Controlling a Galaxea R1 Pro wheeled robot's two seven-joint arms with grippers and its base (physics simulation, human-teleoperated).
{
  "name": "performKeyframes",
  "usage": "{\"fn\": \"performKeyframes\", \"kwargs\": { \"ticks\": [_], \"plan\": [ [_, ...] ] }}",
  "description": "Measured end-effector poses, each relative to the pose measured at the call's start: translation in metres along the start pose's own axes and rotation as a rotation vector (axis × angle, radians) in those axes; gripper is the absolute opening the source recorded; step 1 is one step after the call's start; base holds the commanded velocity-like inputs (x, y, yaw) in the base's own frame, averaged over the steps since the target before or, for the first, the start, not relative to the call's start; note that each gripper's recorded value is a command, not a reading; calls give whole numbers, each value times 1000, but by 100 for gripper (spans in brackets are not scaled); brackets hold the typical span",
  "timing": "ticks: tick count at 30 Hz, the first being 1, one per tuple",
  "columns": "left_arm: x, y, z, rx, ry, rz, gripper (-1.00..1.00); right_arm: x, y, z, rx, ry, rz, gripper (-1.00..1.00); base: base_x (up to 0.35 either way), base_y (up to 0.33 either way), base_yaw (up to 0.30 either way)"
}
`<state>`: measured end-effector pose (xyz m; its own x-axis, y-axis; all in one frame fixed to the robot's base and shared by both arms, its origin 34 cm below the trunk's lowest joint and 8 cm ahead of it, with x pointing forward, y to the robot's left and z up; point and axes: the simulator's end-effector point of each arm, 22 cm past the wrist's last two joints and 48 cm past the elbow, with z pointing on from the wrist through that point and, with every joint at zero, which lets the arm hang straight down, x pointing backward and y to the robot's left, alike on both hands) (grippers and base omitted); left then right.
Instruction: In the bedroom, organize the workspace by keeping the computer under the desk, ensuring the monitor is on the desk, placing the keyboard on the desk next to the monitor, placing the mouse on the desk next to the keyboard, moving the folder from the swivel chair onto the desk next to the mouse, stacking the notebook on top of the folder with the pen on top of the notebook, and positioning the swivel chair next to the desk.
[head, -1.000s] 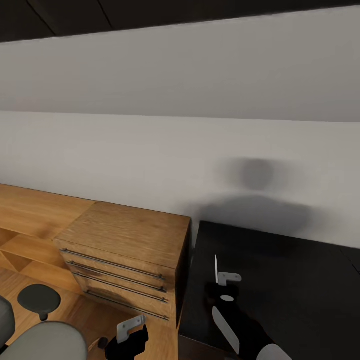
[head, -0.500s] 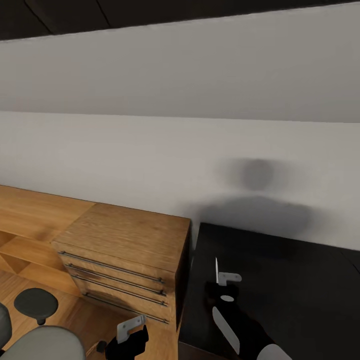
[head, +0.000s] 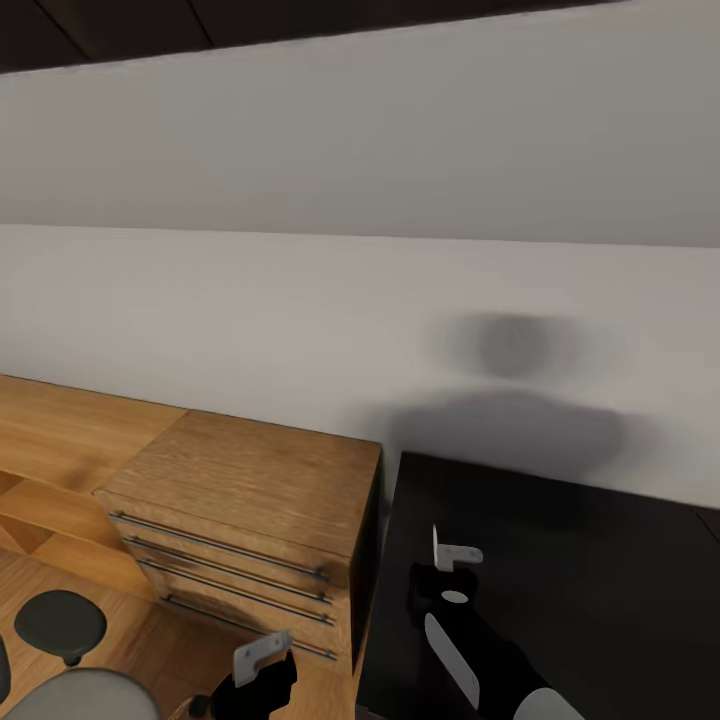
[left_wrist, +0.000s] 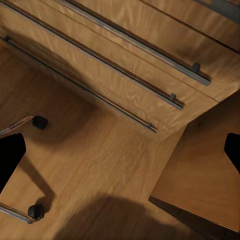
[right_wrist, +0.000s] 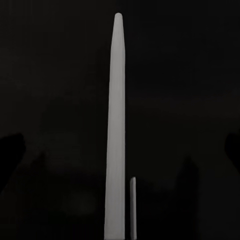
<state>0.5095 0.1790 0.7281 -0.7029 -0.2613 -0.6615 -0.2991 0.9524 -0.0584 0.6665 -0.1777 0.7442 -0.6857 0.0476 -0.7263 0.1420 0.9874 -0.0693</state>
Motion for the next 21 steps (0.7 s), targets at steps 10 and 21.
{"fn": "performKeyframes", "kwargs": {
  "ticks": [10,21],
  "plan": [
    [0,0,0,0,0,-1,100,0,0,0,0,0,0,100,23,0,0],
    [-9,-5,-3,13,-14,-16,100,3,-1,1,-1,14,7,100,0,0,0]
  ]
}}
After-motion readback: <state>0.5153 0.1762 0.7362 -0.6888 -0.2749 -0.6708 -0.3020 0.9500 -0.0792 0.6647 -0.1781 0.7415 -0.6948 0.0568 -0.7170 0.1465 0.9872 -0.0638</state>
